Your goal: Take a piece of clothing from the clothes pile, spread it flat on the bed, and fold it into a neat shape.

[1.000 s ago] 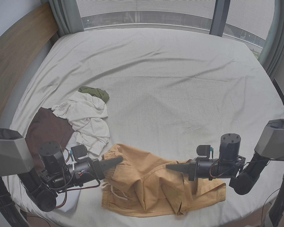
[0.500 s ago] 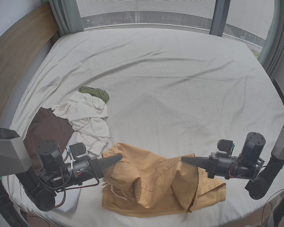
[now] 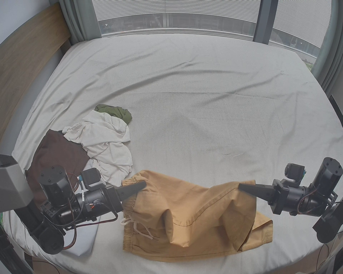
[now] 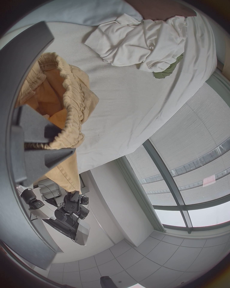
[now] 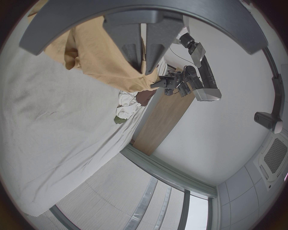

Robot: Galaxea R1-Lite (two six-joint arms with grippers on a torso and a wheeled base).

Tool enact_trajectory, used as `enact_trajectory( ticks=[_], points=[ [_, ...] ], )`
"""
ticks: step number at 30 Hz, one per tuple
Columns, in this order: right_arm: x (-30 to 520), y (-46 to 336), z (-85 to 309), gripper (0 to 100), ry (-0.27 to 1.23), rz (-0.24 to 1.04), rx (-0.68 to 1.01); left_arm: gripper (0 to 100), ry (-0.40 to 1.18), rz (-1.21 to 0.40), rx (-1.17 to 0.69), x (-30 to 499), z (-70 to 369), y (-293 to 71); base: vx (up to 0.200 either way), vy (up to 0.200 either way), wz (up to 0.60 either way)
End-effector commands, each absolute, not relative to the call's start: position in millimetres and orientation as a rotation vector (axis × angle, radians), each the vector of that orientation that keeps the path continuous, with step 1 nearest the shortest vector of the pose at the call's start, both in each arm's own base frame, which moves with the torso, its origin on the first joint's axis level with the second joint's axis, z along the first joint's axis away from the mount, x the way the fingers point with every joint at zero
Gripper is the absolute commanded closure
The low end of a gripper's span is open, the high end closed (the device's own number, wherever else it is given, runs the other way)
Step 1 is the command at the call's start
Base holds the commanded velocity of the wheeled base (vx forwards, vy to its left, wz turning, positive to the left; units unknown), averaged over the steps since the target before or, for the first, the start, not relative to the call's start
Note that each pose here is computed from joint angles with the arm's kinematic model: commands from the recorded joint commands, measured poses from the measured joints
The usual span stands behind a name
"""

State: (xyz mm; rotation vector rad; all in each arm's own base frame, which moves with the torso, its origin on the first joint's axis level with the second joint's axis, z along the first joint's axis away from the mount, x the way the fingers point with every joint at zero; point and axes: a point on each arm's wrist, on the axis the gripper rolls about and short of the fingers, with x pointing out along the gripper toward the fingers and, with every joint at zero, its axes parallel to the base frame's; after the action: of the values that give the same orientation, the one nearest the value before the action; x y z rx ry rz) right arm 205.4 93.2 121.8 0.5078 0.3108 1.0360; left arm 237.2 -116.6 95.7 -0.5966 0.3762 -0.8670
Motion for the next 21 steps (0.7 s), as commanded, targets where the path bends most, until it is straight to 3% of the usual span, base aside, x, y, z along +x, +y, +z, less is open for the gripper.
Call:
enact_trajectory(
  ticks=[1,21],
  points=[
    [209,81,126,100,0.282,1.013,0.507,100,0.351,-0.874,-0.595,237,101,-116,0.000,0.000,0.00],
    [226,63,137,100,0.209,0.932,0.527,100,0.293,-0.833,-0.601,245,110,-104,0.000,0.000,0.00]
  ],
)
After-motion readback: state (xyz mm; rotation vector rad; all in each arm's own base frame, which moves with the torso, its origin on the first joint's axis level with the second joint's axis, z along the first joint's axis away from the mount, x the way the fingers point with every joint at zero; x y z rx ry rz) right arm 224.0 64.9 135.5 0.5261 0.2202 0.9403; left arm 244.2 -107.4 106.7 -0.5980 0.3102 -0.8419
